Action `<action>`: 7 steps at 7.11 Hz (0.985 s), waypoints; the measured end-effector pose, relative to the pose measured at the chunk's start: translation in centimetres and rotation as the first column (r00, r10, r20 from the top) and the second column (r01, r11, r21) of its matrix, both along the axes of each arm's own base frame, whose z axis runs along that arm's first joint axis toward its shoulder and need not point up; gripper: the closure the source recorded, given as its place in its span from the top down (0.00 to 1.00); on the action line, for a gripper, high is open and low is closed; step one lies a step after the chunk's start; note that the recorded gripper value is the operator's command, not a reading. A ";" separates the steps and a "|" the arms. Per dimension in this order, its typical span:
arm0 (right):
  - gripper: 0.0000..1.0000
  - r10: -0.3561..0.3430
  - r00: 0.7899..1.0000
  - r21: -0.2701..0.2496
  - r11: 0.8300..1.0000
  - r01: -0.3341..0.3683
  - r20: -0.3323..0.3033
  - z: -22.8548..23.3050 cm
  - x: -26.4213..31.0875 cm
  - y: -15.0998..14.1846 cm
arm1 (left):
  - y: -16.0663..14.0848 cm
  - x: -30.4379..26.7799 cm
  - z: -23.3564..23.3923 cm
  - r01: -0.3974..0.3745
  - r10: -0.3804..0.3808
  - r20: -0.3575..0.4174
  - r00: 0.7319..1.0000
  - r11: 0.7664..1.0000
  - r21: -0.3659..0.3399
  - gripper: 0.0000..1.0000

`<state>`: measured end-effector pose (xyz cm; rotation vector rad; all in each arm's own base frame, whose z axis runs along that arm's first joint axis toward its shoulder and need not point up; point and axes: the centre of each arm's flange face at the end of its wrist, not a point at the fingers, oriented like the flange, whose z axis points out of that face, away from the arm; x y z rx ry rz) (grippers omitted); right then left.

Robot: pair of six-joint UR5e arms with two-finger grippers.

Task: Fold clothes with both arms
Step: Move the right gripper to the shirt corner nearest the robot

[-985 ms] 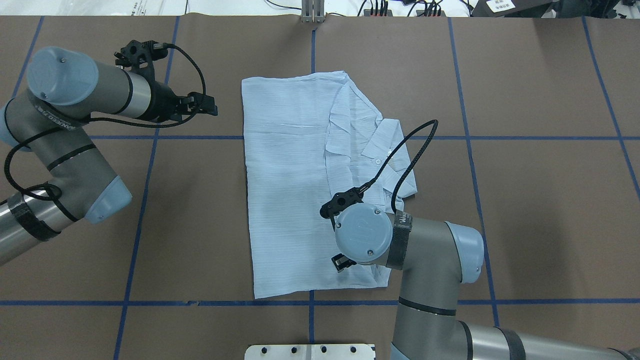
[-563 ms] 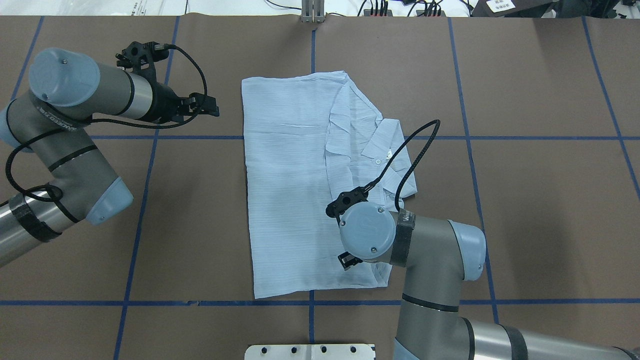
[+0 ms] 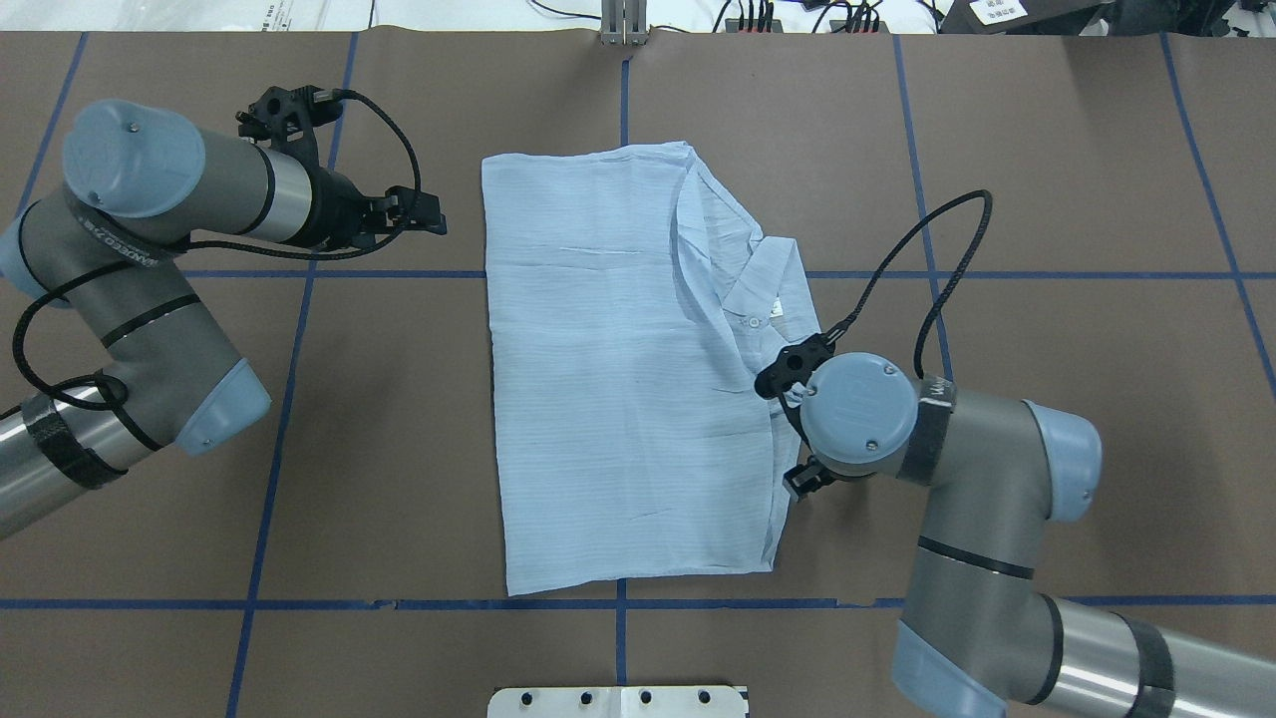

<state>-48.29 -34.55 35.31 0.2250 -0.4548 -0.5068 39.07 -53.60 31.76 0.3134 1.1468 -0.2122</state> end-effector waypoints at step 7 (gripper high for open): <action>0.95 0.737 0.660 -0.563 0.610 -0.557 0.146 -6.1 -3.2 4.2 | 0.2 0.3 -0.2 -0.008 0.008 -0.003 1.000 1.000 0.001 0.99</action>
